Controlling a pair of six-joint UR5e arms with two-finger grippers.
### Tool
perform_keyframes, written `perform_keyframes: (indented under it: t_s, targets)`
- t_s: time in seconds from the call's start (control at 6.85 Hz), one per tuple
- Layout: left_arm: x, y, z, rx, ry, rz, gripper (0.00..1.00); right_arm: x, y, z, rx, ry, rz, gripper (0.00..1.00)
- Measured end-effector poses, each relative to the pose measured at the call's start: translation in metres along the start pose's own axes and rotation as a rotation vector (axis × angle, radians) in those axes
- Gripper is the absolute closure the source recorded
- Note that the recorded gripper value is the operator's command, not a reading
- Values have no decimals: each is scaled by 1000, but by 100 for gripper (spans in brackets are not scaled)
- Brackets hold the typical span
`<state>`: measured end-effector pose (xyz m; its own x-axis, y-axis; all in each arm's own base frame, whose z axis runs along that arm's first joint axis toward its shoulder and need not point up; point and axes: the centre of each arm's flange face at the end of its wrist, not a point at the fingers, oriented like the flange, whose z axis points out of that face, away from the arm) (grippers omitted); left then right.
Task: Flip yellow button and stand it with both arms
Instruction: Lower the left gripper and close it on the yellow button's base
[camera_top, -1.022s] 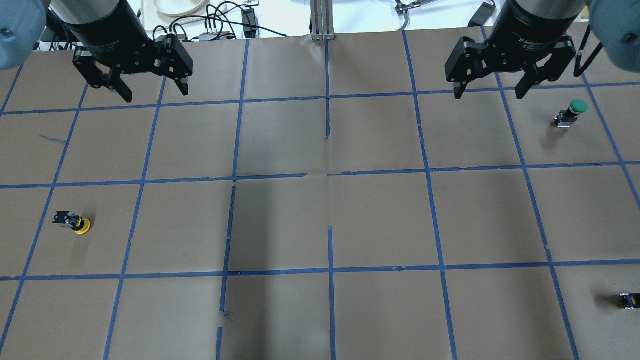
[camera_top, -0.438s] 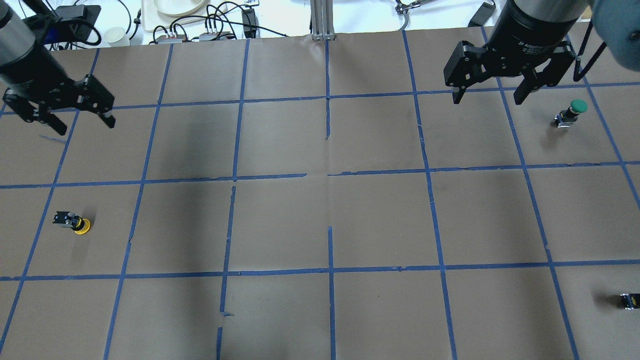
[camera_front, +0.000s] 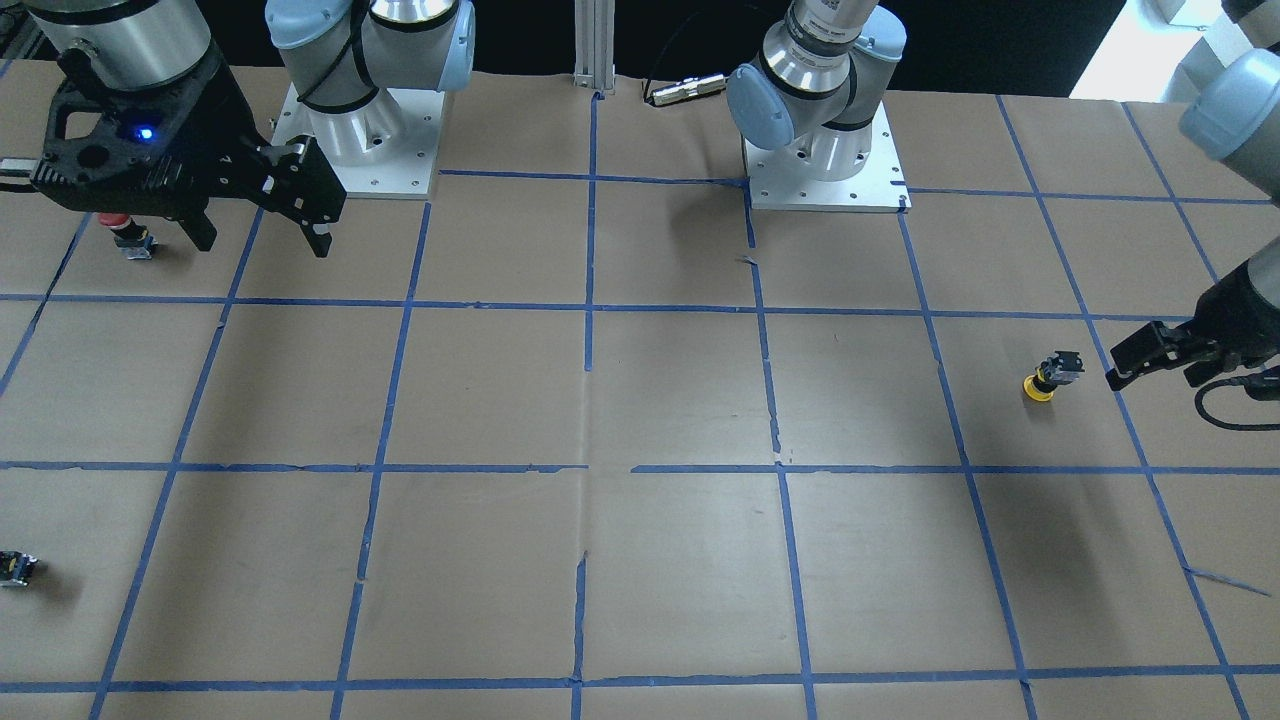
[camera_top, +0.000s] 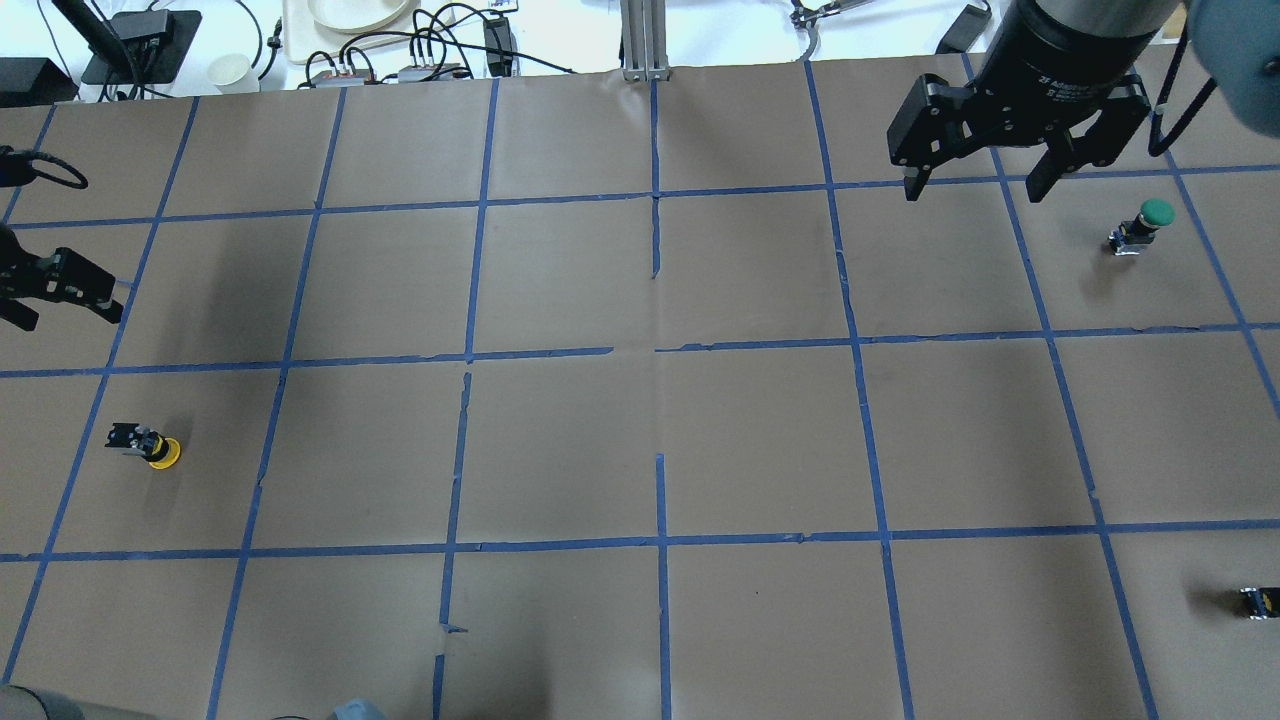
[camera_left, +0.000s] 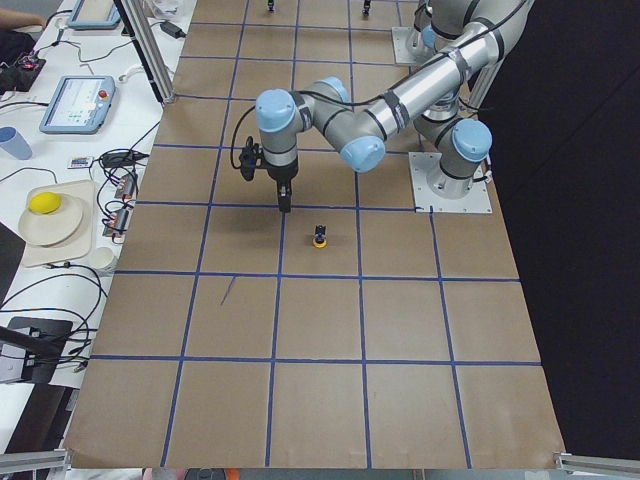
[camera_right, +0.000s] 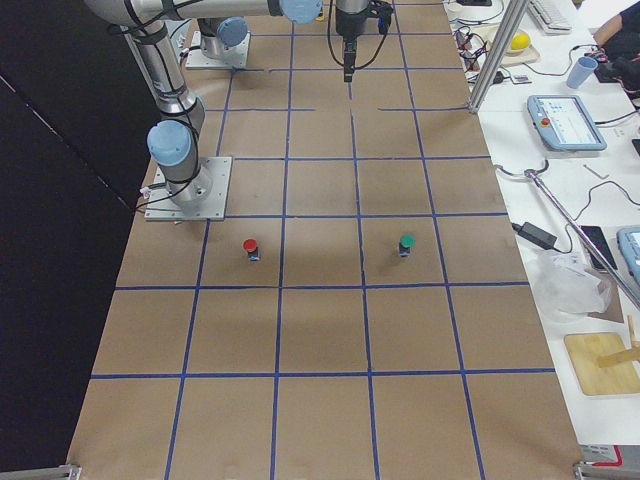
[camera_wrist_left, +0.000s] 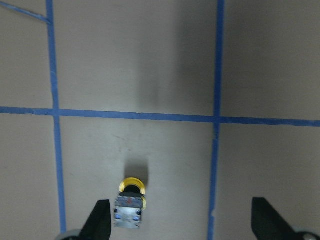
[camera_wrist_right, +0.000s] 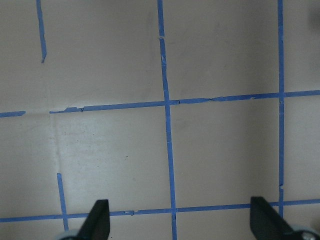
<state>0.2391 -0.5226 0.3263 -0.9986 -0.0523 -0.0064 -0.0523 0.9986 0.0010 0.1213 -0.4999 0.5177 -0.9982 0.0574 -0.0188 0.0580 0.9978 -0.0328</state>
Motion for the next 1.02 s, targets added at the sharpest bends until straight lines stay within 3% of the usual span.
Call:
perform_keyframes:
  t_s: [0.58,1.02]
  targets:
    - [2,35,83,-55,37,87,0,-6,4,-2,0,-38,4,0]
    - [10,56,112,-88,52,137,1,-7,5,2,-12,-46,4,0]
